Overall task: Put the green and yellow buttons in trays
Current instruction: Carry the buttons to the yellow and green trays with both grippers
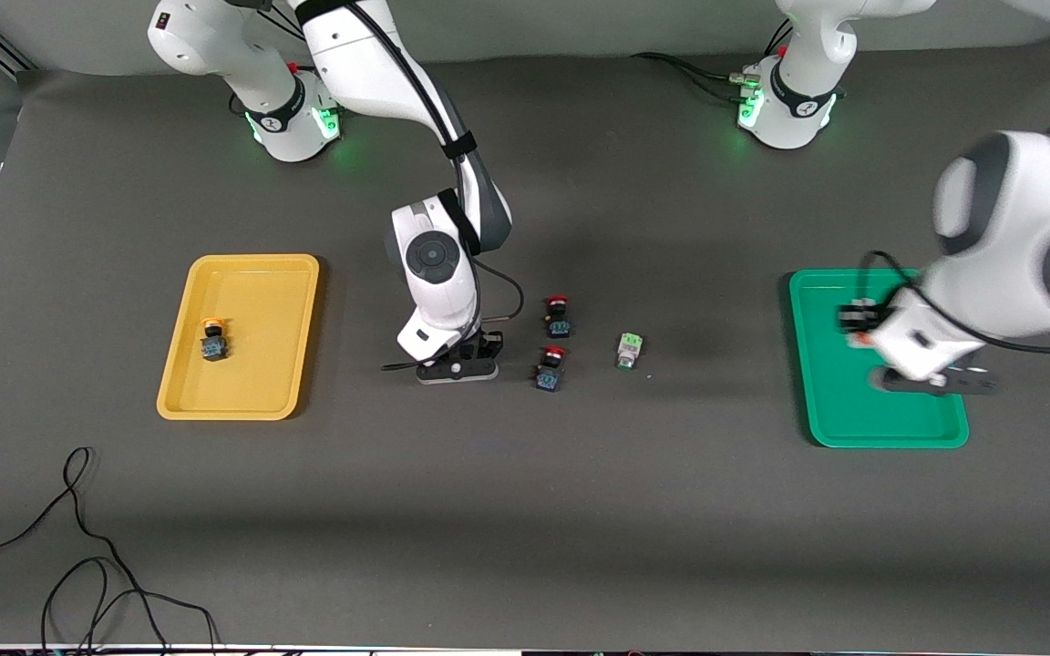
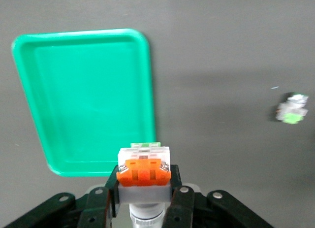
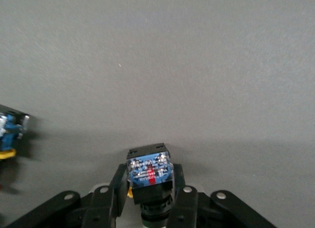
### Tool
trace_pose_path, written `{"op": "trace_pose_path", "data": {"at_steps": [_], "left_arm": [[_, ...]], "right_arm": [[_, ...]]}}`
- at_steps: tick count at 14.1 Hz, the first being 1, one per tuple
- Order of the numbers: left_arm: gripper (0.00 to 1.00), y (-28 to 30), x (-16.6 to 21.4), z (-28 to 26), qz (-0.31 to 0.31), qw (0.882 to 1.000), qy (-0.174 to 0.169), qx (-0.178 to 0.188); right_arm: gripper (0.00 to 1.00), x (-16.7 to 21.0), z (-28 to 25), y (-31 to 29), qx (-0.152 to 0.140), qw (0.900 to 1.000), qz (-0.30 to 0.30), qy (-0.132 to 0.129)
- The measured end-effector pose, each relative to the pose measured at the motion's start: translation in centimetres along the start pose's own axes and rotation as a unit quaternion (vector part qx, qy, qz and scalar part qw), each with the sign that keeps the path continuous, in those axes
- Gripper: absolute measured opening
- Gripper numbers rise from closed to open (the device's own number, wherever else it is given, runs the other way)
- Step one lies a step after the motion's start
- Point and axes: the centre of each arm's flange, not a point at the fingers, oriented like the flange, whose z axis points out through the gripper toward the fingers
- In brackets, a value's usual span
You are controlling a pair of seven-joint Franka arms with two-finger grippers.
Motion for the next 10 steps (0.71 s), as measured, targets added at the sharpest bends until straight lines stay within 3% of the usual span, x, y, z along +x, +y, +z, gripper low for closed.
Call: {"op": "trace_pose_path", "data": {"at_steps": [3, 5, 8, 10], "left_arm": [[0.41, -8.2, 0.8, 4.8, 0.038, 0.999, 0.021, -0.009], [0.41, -11.4, 0.6, 9.1, 0.049, 0.998, 0.038, 0.009], [0.41, -12.8, 0.0, 16.0, 0.051, 0.997, 0.050, 0.019], [0.41, -13.4, -0.1, 19.9, 0.046, 0.998, 0.039, 0.011]], "right_arm": [[0.40, 2.3, -7.0, 0.3, 0.018, 0.999, 0.012, -0.043], [0.40, 4.6, -13.7, 2.6, 0.029, 0.997, 0.024, -0.070], [0.40, 7.1, -19.9, 10.4, 0.038, 0.995, 0.001, -0.093], [0.40, 8.6, -21.3, 18.5, 0.032, 0.995, -0.022, -0.094]]}}
